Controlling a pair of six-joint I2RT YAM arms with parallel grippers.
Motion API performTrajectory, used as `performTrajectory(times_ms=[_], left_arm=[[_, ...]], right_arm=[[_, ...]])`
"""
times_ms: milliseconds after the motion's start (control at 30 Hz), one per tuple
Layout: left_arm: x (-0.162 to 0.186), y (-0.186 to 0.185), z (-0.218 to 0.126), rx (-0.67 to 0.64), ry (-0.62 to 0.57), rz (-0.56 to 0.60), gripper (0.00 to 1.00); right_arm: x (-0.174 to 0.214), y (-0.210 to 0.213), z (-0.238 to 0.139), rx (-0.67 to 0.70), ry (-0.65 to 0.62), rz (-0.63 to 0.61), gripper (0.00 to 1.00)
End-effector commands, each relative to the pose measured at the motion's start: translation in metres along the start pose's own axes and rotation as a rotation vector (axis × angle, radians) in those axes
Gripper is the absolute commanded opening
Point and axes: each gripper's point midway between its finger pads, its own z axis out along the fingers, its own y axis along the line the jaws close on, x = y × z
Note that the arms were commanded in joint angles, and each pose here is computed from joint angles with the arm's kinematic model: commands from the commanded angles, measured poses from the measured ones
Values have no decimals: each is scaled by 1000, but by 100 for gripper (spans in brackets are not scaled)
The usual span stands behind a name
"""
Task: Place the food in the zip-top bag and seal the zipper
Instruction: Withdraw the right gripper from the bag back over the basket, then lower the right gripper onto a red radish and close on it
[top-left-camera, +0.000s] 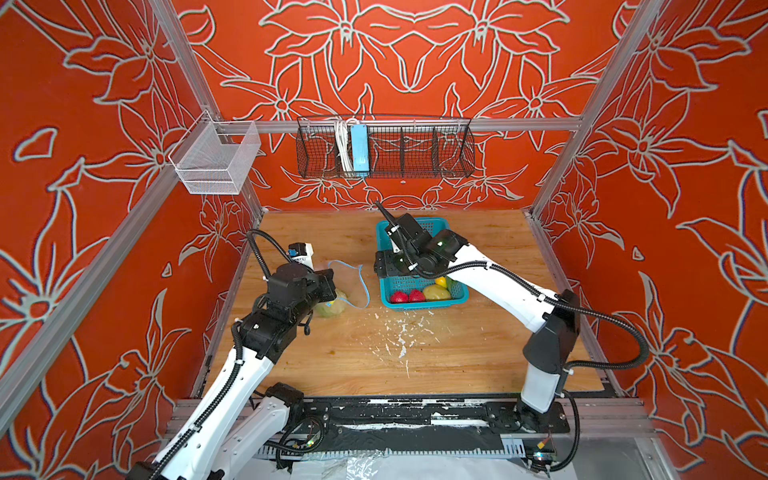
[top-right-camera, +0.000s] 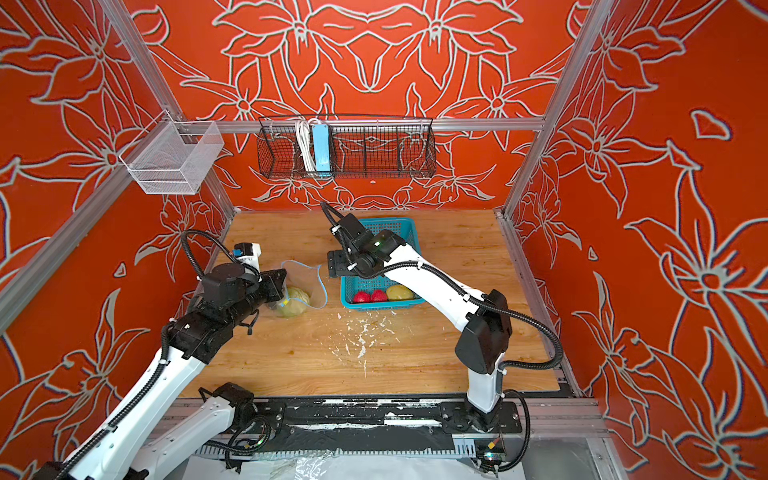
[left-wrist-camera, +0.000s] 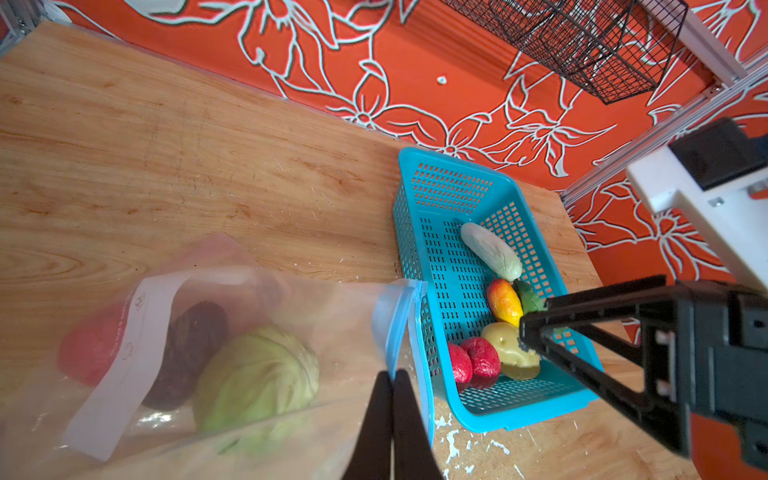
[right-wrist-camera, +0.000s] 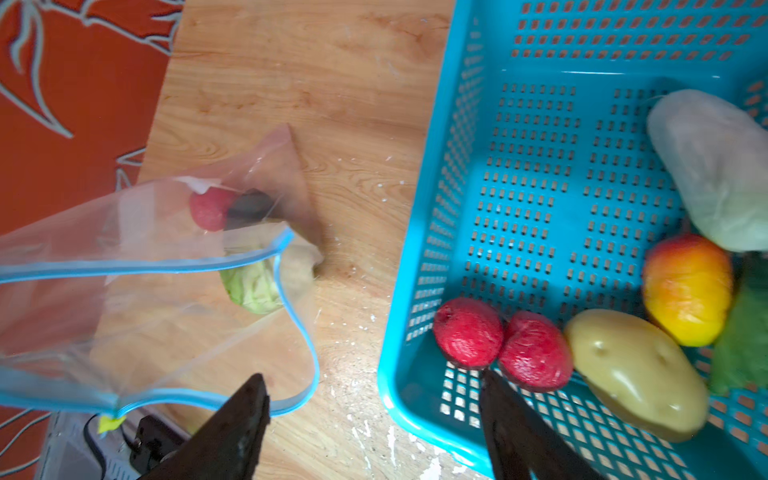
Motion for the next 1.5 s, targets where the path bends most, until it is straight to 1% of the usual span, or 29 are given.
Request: performTrajectory(times_ms=[0,67,167,200,233,433,467,633,867,1133,1267,1467], left_arm=[[-9,-4,-3,12,-31,-7,0],[-8,-3,-3,11,-32,-9,0],[-8,-3,-4,16,-37,-13,0],[-8,-3,-3,16,-36,-12,0],[-7,-4,-3,18,-34,-11,0],[-7,-4,-1,17,-28,-12,0],[-7,-4,-2,17,-29,-11,0],[-7,-3,-2,14,-31,-14,0],[-6,-4,-1,19,-27,-15,0],[-6,-3,-1,15,-29,-15,0],[-6,-3,-1,15,-27,-13,0],[-5,-3,-1,14,-27,-15,0]], right_arm=[[1,-24,-8,83,5,1,86],[0,-33,-8,108,11,7,87],[-1,-47,-9,163,15,14,91],[-1,-52,-9,180,17,16,93],[0,-57,-9,202,20,17,98],[2,-84,-8,318,34,20,98],[7,-93,-9,354,61,22,98],[13,-118,-9,478,116,32,98],[20,-140,3,574,169,30,98],[39,-150,27,606,274,31,98],[48,-143,37,555,316,46,97],[60,-127,50,440,357,74,92]])
